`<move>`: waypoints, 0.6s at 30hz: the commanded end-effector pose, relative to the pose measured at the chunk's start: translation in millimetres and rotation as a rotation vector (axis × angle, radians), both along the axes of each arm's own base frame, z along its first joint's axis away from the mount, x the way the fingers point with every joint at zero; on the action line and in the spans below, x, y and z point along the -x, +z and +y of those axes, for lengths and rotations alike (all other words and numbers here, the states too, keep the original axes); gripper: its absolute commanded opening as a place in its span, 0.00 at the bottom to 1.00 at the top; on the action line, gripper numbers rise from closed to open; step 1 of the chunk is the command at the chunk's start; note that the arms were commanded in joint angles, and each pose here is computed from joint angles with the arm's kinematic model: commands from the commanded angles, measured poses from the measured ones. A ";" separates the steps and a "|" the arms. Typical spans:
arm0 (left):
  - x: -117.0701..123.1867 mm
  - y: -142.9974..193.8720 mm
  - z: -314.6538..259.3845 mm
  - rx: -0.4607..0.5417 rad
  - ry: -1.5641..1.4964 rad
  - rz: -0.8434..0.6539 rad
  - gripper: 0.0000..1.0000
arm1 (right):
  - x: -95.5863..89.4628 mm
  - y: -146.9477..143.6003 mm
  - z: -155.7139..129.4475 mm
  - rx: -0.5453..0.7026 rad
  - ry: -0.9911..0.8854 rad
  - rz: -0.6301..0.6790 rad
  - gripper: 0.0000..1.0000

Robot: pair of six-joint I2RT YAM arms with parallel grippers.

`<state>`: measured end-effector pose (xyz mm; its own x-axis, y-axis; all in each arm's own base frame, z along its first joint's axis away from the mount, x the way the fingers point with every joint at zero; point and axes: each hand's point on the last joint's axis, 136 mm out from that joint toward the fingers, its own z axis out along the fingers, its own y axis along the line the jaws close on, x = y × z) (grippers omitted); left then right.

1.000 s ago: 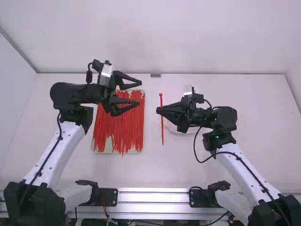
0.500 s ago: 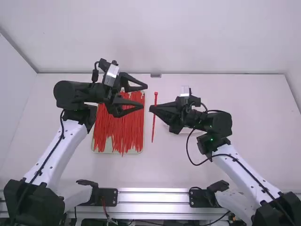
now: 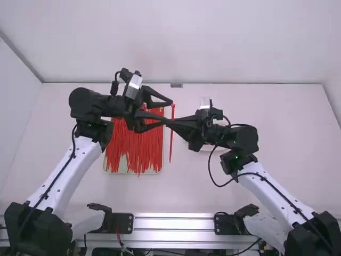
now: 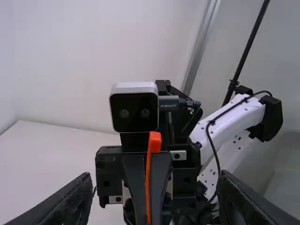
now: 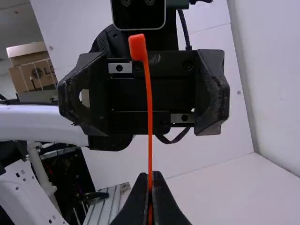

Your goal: Fasten the cable tie

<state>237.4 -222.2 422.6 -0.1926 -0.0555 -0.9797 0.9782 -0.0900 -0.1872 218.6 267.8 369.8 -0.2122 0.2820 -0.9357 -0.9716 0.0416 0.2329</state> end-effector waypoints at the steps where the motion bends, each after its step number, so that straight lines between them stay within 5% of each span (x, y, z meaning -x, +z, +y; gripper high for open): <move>1: 5.0 10.5 -4.7 0.018 -0.005 -0.080 0.67 | 3.3 14.7 3.2 -0.020 0.014 -0.030 0.00; 10: 7.2 11.0 -7.7 0.021 -0.014 -0.081 0.44 | 6.3 14.8 5.2 -0.020 0.025 -0.031 0.00; 18: 7.5 11.7 -9.3 0.026 -0.013 -0.081 0.35 | 6.2 14.8 5.2 -0.020 0.025 -0.031 0.00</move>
<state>233.7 -229.5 423.7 -0.1583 -0.0654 -0.9852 0.9832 -0.1022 -0.1512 212.2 272.6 370.0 -0.2167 0.2781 -0.9358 -0.9728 0.0191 0.2310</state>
